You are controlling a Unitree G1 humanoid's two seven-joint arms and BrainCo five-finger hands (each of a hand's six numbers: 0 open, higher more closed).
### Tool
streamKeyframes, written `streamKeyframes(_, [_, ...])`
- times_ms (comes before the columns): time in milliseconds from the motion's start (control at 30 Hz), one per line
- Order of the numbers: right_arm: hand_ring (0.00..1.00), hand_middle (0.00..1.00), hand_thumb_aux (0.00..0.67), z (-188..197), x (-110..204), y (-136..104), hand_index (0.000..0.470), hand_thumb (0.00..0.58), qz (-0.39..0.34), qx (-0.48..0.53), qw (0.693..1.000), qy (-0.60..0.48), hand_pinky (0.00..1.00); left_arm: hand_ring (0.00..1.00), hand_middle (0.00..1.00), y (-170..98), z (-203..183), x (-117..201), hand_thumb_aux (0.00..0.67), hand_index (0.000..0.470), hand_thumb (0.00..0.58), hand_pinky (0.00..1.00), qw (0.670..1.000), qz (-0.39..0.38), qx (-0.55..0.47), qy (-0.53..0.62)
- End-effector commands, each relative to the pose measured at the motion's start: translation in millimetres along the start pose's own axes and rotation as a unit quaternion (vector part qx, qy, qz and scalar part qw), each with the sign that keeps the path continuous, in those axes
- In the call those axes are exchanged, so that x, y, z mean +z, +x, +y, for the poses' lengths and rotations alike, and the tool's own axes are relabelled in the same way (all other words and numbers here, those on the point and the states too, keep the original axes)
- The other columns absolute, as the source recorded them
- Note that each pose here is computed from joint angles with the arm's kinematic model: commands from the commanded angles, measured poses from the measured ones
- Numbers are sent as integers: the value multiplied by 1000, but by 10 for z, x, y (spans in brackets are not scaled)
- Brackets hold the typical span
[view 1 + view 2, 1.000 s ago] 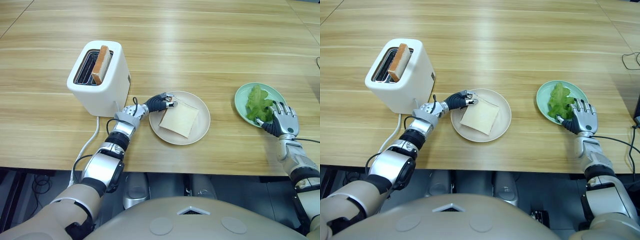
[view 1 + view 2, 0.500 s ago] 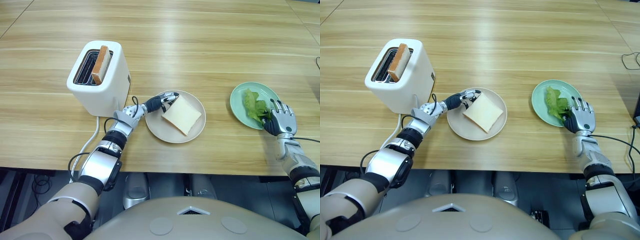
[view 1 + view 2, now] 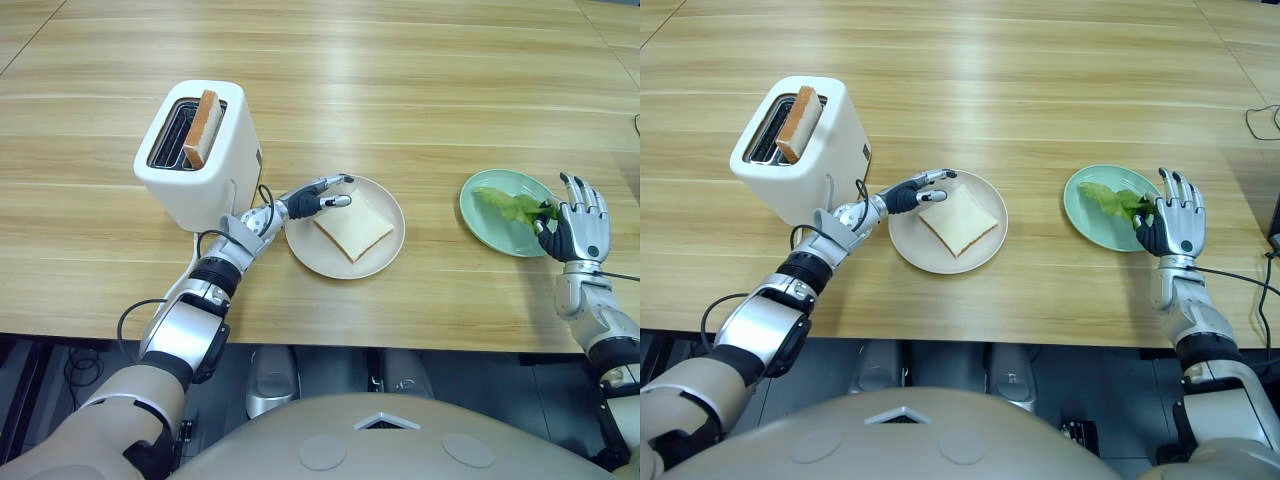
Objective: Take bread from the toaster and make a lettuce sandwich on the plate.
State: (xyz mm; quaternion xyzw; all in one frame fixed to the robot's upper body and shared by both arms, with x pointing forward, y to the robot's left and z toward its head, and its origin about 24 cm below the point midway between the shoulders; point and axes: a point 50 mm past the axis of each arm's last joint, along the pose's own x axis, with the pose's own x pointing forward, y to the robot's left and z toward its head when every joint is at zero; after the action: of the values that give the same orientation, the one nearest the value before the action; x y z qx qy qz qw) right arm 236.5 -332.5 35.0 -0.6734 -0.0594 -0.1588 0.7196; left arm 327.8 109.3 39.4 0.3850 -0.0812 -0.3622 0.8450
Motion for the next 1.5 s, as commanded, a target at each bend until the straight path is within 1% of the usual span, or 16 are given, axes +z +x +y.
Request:
streamKeyframes(33, [0,0,670,-146,169,55,460,580,-39,-33,998,30,0,0,0,-79,50,48,0,0,0,0,999,-10,16,44])
streamKeyframes(167, [0,0,670,-220,335,84,460,580,-68,-48,995,52,0,0,0,-146,146,151,0,0,0,0,996,-29,48,72])
streamKeyframes(333, [0,0,670,-309,627,161,460,580,-113,-61,988,88,0,0,0,-224,222,446,0,0,0,0,991,-102,84,35])
streamKeyframes(433, [0,0,670,-297,858,199,460,580,-148,-53,982,106,0,0,0,-316,338,648,0,0,0,0,980,-151,126,7])
streamKeyframes(600, [0,0,670,-168,1298,253,460,580,-210,-21,969,127,0,0,0,-589,640,916,0,0,0,0,956,-207,206,11])
streamKeyframes(767, [0,0,670,6,1644,246,460,580,-260,19,957,128,0,0,0,-898,962,958,0,0,0,0,939,-199,276,47])
streamKeyframes(933, [0,0,670,209,1832,173,460,580,-289,57,948,118,0,0,0,-1242,1288,777,0,0,0,0,925,-123,339,121])
streamKeyframes(1000, [0,0,670,268,1897,149,460,580,-298,68,945,118,0,0,0,-1365,1387,640,0,0,0,0,919,-67,352,163])
streamKeyframes(1100, [0,0,670,359,1959,96,460,580,-310,84,941,108,0,0,0,-1514,1482,359,0,0,0,0,912,40,345,220])
streamKeyframes(1267, [0,0,670,427,2023,4,460,580,-328,99,933,105,0,0,0,-1637,1481,-3,0,0,0,0,896,165,306,275])
streamKeyframes(1500, [0,0,670,458,2035,-103,460,580,-349,111,925,106,0,0,0,-1640,1355,-246,0,0,0,0,889,233,257,297])
